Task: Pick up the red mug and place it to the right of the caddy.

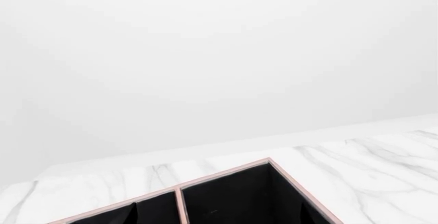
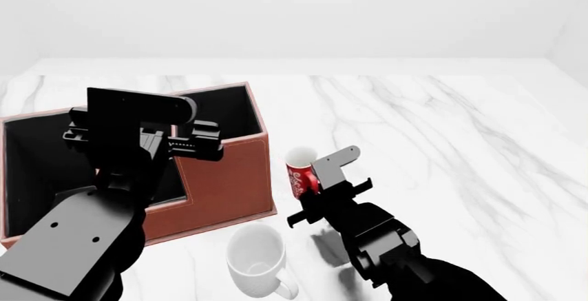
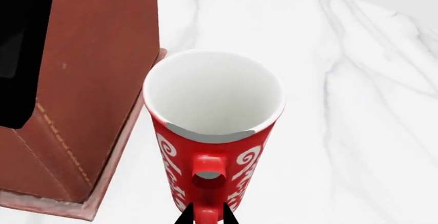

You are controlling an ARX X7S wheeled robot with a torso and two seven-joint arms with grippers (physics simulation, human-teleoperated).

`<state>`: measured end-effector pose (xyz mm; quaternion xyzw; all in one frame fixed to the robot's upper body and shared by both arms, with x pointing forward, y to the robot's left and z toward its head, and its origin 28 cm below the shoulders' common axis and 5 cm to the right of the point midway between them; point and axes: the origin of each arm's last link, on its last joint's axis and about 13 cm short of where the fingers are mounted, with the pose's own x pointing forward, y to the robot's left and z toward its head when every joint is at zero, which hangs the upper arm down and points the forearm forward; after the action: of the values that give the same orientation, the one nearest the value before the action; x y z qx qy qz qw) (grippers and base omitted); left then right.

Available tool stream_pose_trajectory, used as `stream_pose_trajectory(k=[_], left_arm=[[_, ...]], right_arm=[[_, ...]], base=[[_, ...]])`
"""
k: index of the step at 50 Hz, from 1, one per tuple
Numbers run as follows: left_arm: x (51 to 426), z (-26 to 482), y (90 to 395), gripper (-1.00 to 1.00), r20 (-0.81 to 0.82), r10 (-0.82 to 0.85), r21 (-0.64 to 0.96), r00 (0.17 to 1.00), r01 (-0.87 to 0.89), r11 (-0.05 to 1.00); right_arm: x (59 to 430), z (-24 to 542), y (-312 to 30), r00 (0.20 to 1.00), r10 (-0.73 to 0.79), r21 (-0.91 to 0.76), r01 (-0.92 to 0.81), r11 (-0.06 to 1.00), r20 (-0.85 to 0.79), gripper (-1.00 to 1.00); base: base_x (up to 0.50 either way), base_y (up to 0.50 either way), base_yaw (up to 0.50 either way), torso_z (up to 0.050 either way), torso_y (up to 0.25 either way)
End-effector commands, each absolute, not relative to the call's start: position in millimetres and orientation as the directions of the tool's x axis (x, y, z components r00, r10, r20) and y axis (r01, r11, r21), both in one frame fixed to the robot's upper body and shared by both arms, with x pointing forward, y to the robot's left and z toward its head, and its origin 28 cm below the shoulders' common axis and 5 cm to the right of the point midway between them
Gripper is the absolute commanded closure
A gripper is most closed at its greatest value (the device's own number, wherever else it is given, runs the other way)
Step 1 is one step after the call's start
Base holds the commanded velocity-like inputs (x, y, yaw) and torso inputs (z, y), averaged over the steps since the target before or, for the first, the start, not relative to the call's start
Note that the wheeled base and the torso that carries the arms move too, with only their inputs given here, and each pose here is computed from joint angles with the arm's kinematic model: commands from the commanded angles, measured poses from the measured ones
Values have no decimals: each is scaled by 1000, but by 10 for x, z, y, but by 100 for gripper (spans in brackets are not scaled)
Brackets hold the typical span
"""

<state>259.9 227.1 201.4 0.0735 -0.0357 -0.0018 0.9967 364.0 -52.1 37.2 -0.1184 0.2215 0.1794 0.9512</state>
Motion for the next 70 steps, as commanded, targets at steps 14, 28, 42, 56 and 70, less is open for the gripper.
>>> stream_pose_trajectory(k=[14,28,42,56,70], left_arm=[[2591,2002,2279,-100,70,-6,146,998,-4,989],[2595,1987,2277,-100,66,-8,144,998,-2,990],[2592,1978,2287,-100,66,-2,144,998,-8,990],[2562,1980,2320,-100,71,5,140,997,-15,990],[2571,1968,2314,-100,70,3,142,998,-13,990]], right_arm=[[3641,380,-549,823,239,-205,-389,898,-515,-100],[3632,393,-609,822,250,-175,-384,906,-512,-100],[2705,955,-1186,836,358,-69,-421,904,-417,-100],[2327,1853,-1475,942,53,136,-103,985,331,-100],[2202,1914,-1463,918,103,169,-179,969,383,-100]], base=[[0,0,0,0,0],[0,0,0,0,0],[0,0,0,0,0],[0,0,0,0,0],[0,0,0,0,0]])
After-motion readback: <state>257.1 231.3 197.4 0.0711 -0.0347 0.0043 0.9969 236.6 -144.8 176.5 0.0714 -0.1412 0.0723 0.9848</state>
